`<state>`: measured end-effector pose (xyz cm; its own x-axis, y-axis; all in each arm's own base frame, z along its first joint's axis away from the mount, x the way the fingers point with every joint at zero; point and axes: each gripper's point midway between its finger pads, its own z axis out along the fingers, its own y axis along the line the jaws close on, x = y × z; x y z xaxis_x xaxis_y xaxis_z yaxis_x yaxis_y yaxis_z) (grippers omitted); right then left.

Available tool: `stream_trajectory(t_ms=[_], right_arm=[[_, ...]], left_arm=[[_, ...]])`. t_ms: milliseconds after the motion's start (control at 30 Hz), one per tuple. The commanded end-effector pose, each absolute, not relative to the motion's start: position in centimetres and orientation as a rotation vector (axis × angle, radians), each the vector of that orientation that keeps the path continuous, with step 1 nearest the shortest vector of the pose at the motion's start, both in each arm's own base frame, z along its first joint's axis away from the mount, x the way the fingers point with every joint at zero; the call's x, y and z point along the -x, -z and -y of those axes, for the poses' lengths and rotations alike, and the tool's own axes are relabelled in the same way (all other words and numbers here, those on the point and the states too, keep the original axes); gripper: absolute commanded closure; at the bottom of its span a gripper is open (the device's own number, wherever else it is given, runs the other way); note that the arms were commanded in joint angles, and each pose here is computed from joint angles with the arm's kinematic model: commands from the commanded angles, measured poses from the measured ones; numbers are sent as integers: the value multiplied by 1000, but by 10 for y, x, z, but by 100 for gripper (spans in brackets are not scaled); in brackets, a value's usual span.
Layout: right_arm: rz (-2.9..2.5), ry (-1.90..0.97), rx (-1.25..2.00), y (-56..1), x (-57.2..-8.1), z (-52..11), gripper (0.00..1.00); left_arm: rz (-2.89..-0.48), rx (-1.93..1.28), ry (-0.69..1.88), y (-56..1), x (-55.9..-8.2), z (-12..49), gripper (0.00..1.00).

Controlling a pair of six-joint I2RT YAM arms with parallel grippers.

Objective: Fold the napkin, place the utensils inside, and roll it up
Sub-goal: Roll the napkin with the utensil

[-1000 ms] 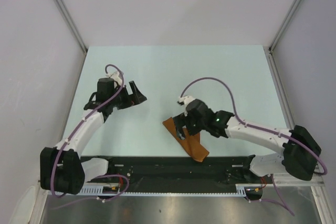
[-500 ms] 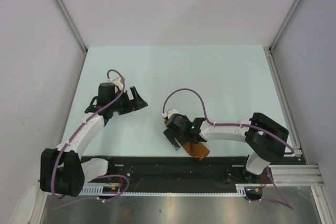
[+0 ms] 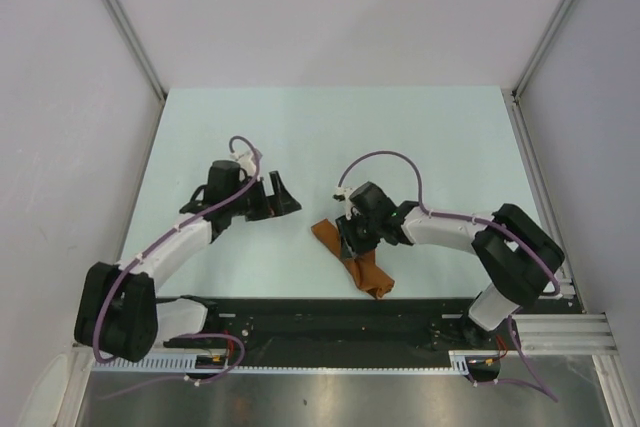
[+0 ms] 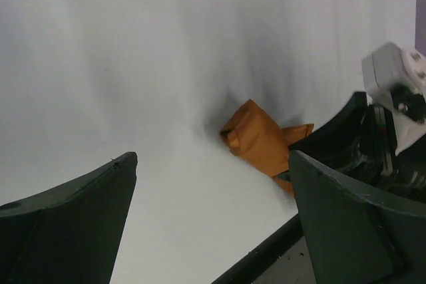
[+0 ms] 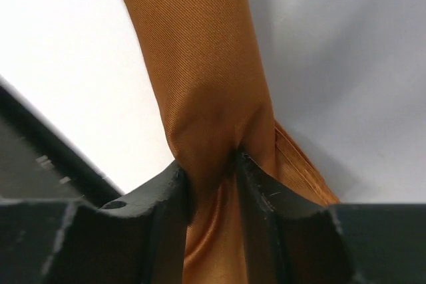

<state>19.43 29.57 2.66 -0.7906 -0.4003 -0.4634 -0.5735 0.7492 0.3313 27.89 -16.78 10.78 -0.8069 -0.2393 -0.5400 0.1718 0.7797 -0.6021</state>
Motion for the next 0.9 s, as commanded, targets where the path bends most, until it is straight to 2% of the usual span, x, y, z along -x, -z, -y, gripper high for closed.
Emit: stream_trajectory(t_ms=[0, 133, 333, 533, 633, 667, 800, 833, 867], right_arm=[[-2692, -1139, 800, -18, -154, -304, 65], [-2699, -1311, 785, -19, -156, -304, 68], [-2678, -1521, 689, -22, -168, -302, 70], [-2667, -1674, 674, -23, -167, -302, 71], [-2656, -1693, 660, -19, -172, -302, 71], [-2657, -1691, 647, -18, -174, -302, 71], [-2647, -1656, 607, -20, -187, -296, 70], [-2637, -1638, 603, -20, -192, -294, 67], [-2658, -1611, 601, -24, -193, -291, 65]], left_arm=[[-2317, -91, 1013, -111, -273, 214, 0], [-2326, -151, 1093, -102, -271, 245, 0], [-2408, -150, 1103, -71, -272, 254, 1], [-2448, -184, 1171, -52, -267, 274, 13], [-2447, -183, 1223, -49, -265, 284, 24], [-2451, -177, 1236, -49, -264, 287, 36], [-2473, -214, 1279, -43, -253, 296, 63], [-2483, -214, 1281, -41, -251, 297, 78], [-2493, -215, 1280, -39, -250, 297, 86]])
